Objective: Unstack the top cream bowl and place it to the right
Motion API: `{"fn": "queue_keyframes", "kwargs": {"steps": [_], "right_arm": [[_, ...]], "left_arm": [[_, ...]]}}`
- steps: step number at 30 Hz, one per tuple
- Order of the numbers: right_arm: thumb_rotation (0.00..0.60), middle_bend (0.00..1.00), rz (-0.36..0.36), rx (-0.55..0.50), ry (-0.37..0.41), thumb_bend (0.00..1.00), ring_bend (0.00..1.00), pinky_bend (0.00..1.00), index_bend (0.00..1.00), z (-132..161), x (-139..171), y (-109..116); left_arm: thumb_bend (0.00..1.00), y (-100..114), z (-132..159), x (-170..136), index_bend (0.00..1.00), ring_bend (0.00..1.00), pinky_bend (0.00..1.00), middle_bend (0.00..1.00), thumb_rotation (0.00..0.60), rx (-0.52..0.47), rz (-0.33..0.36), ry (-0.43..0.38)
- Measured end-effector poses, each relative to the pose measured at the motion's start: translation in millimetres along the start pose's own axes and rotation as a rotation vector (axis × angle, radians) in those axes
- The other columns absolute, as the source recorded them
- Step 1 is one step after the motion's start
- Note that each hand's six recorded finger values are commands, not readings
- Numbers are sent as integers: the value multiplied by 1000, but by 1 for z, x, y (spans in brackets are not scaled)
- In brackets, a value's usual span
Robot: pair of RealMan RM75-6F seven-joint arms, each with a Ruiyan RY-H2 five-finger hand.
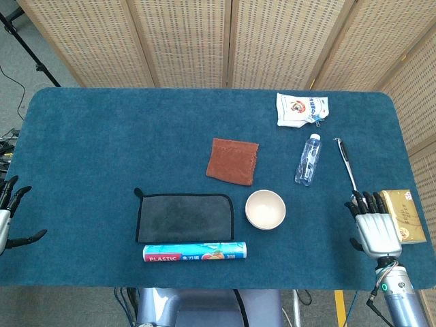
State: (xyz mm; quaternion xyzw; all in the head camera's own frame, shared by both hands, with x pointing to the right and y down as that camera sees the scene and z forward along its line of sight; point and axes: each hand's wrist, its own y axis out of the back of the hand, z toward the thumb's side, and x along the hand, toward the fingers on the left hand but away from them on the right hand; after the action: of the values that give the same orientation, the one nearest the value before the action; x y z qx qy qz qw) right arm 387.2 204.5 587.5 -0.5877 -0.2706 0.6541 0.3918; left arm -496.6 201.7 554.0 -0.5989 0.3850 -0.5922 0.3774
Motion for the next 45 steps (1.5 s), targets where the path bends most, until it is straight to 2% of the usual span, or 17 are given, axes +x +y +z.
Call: {"fn": "queue_keyframes", "kwargs": {"steps": [7,14,27,32,45], "right_arm": [[600,77,-21,16,7,208,72,166,346,8,9,5],[600,77,-31,3,29,208,72,166,349,21,14,7],[600,77,-5,-35,81,208,72,166,349,61,14,1],[600,77,1,-59,101,208,72,166,349,79,8,-2],[600,77,24,-55,96,208,72,166,349,100,-22,-9]], "left_arm": [[0,3,1,-1,168,0,0,0,435,-14,6,-4],[0,2,-1,0,168,0,0,0,434,-16,0,4],[0,7,-4,0,168,0,0,0,431,-33,4,16],[0,10,-5,0,168,0,0,0,431,-42,12,18],[0,18,-6,-2,168,0,0,0,431,-62,27,21]]}}
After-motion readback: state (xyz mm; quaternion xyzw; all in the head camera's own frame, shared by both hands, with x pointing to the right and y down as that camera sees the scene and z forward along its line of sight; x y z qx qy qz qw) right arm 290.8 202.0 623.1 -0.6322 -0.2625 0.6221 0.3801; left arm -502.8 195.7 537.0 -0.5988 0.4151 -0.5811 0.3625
